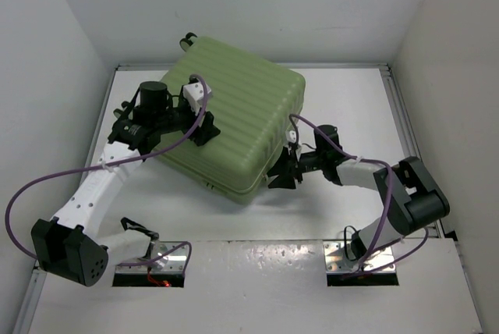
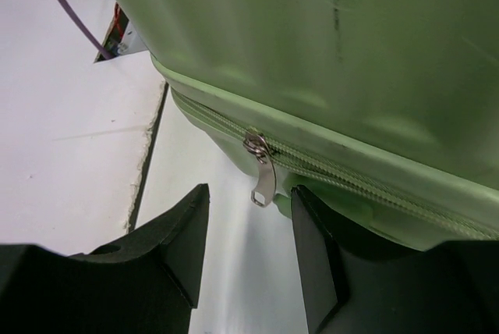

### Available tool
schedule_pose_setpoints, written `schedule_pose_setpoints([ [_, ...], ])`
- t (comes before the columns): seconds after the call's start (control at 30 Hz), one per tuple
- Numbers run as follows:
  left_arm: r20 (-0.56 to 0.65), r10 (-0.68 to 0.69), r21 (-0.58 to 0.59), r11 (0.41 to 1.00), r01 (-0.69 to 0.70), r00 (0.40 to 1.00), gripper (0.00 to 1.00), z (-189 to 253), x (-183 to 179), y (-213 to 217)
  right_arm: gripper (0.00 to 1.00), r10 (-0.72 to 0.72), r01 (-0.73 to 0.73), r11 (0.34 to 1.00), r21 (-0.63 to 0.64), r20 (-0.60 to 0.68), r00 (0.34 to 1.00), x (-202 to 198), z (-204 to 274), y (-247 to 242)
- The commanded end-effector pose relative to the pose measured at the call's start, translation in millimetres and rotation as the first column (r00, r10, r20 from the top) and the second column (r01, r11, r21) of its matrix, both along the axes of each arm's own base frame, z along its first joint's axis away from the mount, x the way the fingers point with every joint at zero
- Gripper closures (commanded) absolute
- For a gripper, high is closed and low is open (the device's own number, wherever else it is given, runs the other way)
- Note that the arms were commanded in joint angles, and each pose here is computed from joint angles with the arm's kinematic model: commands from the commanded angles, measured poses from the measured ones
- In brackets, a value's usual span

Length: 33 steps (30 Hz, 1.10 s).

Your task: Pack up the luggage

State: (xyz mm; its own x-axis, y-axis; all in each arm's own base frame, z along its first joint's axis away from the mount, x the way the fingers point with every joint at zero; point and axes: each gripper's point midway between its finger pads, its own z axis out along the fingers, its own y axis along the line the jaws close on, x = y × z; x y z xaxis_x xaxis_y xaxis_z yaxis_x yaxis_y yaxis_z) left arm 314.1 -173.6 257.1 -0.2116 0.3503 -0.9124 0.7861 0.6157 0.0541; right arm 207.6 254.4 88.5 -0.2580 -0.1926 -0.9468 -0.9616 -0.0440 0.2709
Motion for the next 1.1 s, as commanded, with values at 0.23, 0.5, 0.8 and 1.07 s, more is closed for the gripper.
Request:
schedule_pose_setpoints([
  [0.23, -0.136, 0.001, 0.060, 0.998, 0.007, 0.991, 0.21, -47, -16, 0, 0.53, 0.076, -0.082, 0.994, 0.075, 0.076, 0.994, 6, 20, 20],
  [0.5, -0.142, 0.005, 0.055, 0.998, 0.003, 0.990, 0.21, -49, -16, 0, 0.68, 0.045, -0.048, 0.996, 0.071, 0.046, 0.998, 11, 19, 27],
  [0.8, -0.164, 0.010, 0.062, 0.998, 0.000, 0.986, 0.21, -57, -19, -1, 1.00, -0.077, 0.075, 0.995, 0.058, 0.029, 0.997, 25, 23, 13],
  [1.07, -0.174, 0.039, 0.087, 0.996, -0.024, 0.984, 0.22, -66, -19, 5, 1.00, -0.230, 0.227, 0.972, 0.056, 0.048, 0.972, 52, 34, -17],
])
